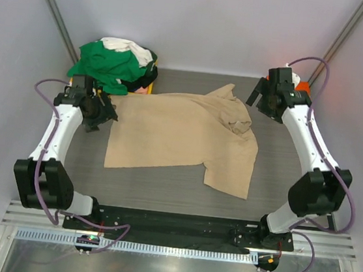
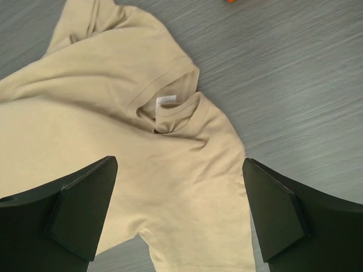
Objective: Fold and stack the t-shirts
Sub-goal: Flatten the tshirt out, then fold the tshirt
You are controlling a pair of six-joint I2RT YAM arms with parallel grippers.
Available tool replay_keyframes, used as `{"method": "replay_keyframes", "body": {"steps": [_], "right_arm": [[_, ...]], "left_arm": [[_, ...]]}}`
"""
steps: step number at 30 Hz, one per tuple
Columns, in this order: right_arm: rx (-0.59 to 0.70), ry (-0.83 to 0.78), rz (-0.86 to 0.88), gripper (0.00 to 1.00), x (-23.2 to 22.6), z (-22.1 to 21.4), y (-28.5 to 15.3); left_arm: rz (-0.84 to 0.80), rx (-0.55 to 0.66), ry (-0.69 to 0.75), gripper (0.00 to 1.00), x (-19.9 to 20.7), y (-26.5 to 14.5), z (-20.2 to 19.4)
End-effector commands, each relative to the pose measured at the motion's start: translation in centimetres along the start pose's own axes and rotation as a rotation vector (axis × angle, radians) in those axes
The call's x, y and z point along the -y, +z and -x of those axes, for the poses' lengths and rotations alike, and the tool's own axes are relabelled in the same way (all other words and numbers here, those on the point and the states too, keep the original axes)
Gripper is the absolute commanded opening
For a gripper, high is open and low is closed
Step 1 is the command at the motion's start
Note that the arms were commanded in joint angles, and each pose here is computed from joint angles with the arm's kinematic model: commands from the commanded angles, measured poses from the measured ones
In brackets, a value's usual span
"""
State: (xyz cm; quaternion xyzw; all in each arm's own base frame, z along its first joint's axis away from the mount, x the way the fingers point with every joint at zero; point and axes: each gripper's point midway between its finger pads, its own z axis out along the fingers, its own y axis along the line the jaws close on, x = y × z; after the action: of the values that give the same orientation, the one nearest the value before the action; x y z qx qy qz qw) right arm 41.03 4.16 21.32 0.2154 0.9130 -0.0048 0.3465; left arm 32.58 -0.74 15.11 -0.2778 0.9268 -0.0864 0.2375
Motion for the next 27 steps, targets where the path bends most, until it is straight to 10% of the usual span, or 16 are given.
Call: {"method": "replay_keyframes", "body": {"steps": [1,11,27], "right_arm": [[0.015,0.031,0.153,0.99,-1.9,-1.8,1.2],[-0.147,0.013,0.120,0.97,0.2,-10.9,5.4],[-0.174,0.268,0.063,0.97,7.2,-20.9,1.3]], "left_arm": [[-0.082,0.041,0.022,0.77,1.2,0.2,-0.1],[-0.022,-0.060,-0.082,0.69,0.1,3.4,-6.4],[0.112,0.144,-0.420,0.74,-7.5,3.1,-11.6]]}}
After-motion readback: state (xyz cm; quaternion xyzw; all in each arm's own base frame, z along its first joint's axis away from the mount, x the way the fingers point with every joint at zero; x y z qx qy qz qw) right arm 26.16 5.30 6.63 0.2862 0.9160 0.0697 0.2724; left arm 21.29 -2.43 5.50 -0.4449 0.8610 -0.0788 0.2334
